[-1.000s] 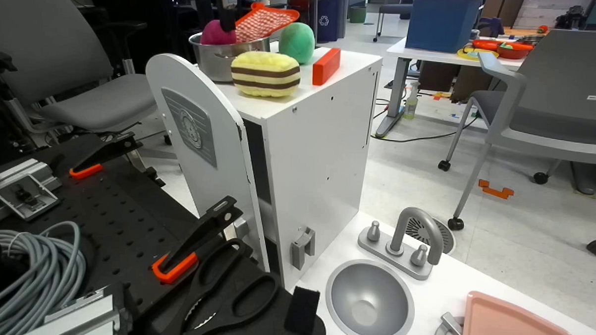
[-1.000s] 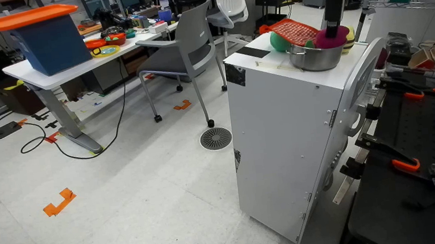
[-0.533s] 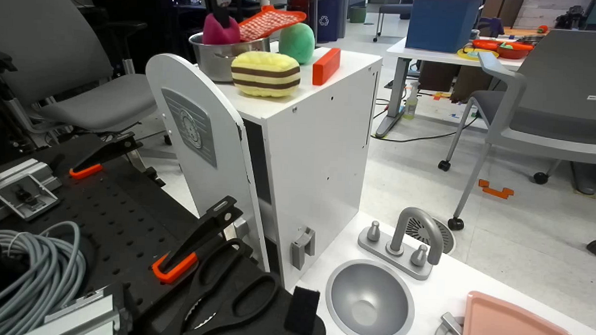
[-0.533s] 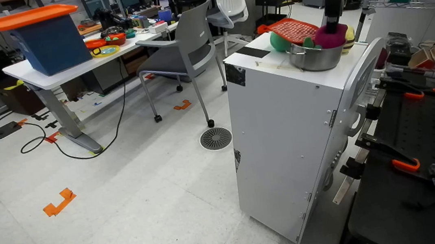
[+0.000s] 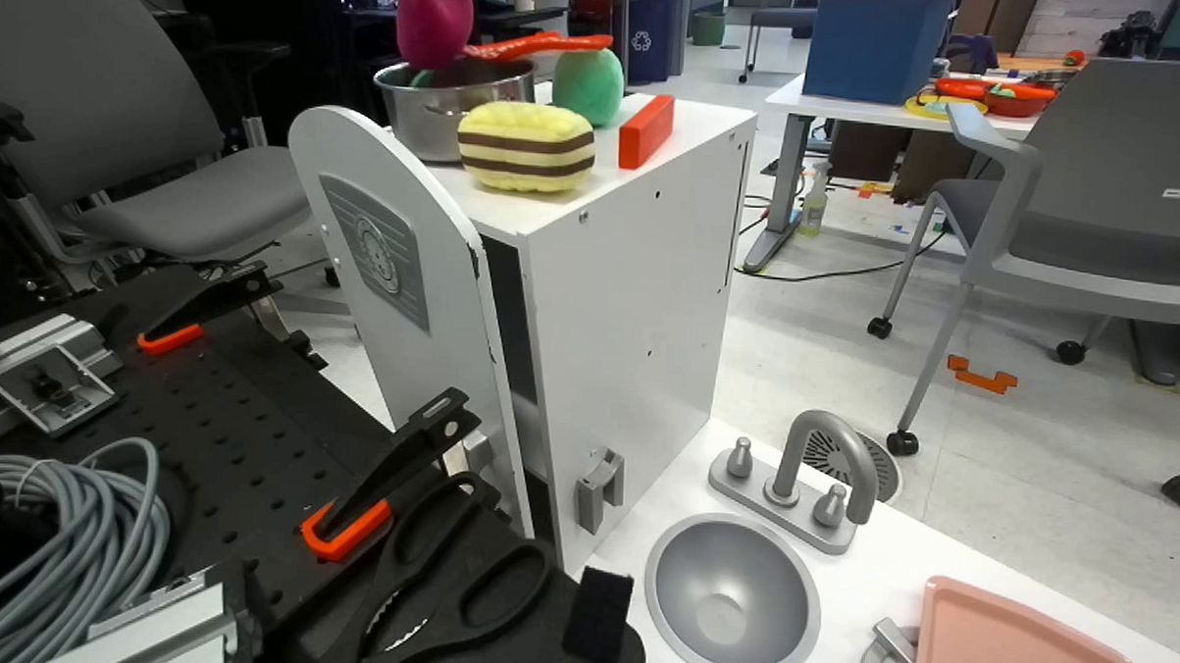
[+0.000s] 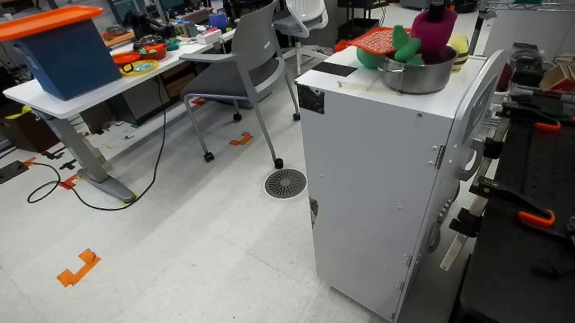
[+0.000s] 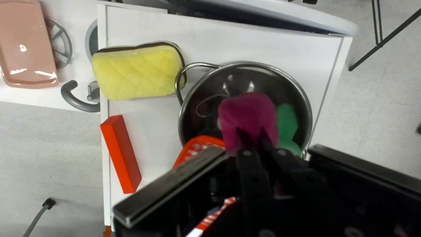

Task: Remove the purple plushy from the pot and put it atop the cupboard

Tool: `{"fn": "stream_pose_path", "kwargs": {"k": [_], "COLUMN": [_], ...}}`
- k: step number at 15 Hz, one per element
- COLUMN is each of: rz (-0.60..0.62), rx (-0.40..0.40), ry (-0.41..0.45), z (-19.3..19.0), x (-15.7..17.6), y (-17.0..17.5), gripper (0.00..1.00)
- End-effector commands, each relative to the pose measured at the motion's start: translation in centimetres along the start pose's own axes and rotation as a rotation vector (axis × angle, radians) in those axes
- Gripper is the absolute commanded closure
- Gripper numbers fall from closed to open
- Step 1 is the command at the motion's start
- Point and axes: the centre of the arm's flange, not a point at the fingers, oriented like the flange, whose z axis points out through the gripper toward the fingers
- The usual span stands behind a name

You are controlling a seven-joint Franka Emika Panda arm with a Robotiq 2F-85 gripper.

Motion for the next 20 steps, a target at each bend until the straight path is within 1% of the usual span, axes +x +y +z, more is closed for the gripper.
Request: {"fn": "stream_pose_path", "kwargs": {"k": [1, 4, 7, 10, 12, 16, 18, 20], "rz": [-0.019, -0.027, -0.006, 0.065, 0.132, 0.25, 0.275, 0.284], "rx": [0.016, 0.02, 0.005, 0.004, 0.003, -0.002, -0.008, -0.011], "ry": [0.03, 0.056, 0.096, 0.135, 0.157, 0.162, 0.159, 0.157], "z": [-2.2, -3.2, -4.1, -5.6, -6.5, -6.8, -6.4, -6.2], "x": [-1.3, -1.7, -1.7, -1.3, -1.2, -1.4, -1.5, -1.5], "y": [0.0, 0.0, 0.5, 2.6, 4.9, 9.1, 9.9, 10.0], "gripper": [0.99, 0.99, 0.99, 0.99, 0.99, 0.99, 0.99, 0.99]}}
